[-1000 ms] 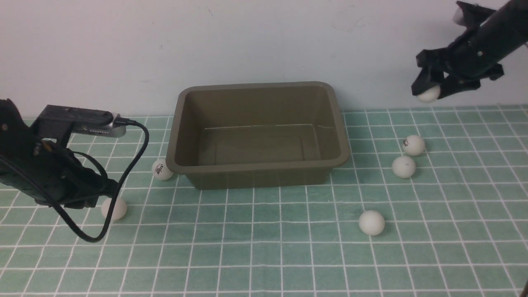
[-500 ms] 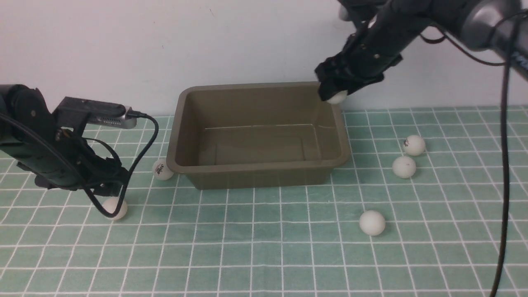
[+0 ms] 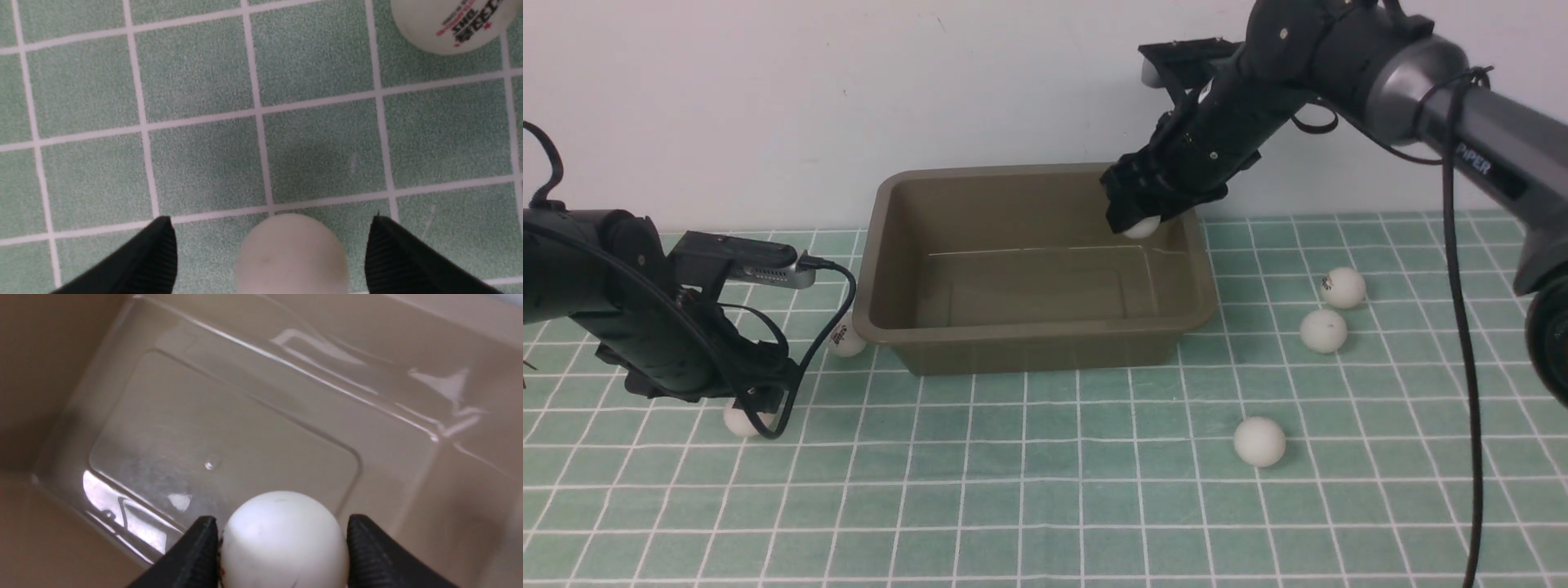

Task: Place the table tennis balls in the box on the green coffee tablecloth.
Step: 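Release the ping pong ball into the bin and lift the gripper away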

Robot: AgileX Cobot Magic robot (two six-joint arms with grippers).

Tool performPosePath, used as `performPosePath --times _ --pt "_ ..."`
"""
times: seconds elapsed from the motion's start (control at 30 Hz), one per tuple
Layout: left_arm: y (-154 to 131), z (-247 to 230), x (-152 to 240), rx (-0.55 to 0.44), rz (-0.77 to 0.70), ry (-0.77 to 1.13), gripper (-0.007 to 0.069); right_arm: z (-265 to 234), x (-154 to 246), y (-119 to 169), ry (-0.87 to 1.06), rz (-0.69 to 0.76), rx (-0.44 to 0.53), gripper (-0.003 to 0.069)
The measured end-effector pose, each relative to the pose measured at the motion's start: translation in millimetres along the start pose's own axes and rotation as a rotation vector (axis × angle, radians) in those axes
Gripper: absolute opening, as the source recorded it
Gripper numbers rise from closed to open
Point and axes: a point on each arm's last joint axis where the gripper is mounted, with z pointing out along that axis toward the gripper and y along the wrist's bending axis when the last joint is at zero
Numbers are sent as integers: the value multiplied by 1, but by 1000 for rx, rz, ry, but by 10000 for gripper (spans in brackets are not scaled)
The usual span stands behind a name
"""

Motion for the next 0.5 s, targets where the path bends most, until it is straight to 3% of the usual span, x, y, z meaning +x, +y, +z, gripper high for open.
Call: performPosePath --times 0.27,0.4,0.5 --pt "-1 14 2 5 3 33 552 13 0 13 21 -44 -23 469" --pt "-1 15 2 6 0 36 547 13 1 12 22 -48 -15 488" --pt "-1 15 2 7 -1 39 478 10 -1 12 25 -60 -4 490"
